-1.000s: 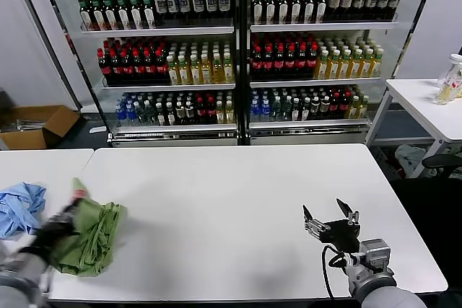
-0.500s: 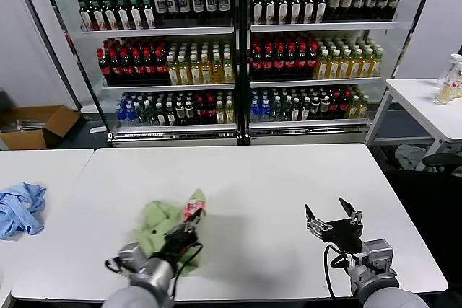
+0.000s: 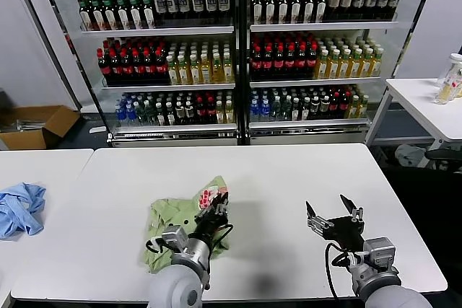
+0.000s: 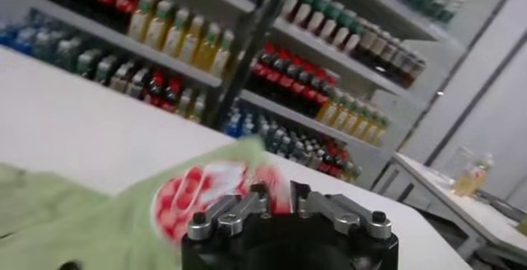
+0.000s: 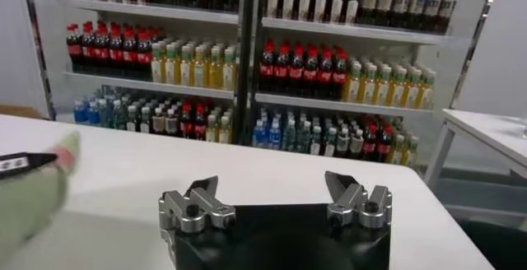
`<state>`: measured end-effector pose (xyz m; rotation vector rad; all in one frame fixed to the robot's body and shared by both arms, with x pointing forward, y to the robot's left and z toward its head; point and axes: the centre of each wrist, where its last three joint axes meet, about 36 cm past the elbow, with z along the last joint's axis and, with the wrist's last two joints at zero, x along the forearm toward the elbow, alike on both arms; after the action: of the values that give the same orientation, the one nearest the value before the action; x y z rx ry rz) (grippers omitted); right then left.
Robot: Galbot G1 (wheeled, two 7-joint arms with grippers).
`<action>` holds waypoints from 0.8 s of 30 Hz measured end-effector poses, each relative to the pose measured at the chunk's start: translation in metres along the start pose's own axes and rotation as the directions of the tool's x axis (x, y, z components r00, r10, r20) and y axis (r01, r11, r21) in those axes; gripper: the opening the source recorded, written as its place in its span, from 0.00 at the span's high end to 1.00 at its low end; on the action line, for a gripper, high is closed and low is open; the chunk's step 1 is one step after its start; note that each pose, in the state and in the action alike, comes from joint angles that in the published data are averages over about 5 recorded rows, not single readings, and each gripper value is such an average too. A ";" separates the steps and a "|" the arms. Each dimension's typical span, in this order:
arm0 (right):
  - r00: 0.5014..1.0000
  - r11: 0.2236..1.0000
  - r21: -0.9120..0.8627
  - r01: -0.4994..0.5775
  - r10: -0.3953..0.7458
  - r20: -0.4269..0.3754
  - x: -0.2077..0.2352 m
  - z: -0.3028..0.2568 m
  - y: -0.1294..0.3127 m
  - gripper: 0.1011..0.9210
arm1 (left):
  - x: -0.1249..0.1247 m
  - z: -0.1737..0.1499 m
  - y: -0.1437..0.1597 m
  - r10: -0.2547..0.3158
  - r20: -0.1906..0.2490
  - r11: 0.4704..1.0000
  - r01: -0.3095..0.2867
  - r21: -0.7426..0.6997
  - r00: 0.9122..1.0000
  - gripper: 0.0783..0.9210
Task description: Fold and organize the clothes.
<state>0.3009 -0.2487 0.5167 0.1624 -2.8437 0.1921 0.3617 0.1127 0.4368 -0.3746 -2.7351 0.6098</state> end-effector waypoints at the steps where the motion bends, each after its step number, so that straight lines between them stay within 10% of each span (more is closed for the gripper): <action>1: 1.000 1.000 0.000 0.003 -0.003 0.001 -0.001 0.000 0.000 0.12 | 0.002 0.001 -0.002 0.013 0.005 1.000 -0.013 -0.014 1.000 0.71; 8: 0.999 0.999 -0.029 0.044 -0.044 0.006 -0.016 0.000 0.006 0.12 | 0.024 -0.003 0.005 0.070 0.077 0.988 -0.059 -0.142 0.995 0.47; 18: 0.975 0.969 -0.144 0.202 -0.212 -0.060 -0.070 0.020 0.061 0.12 | 0.062 -0.029 0.076 -0.050 0.216 0.934 0.122 -0.335 0.975 0.15; 24: 0.951 0.948 -0.178 0.265 -0.287 -0.114 -0.109 0.033 0.092 0.12 | 0.078 -0.040 0.103 -0.105 0.257 0.905 0.199 -0.375 0.961 0.12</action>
<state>0.3838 -0.1533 0.4432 0.4900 -2.6454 -0.0822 0.3229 0.2421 0.4438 -0.1811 -3.0734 0.0476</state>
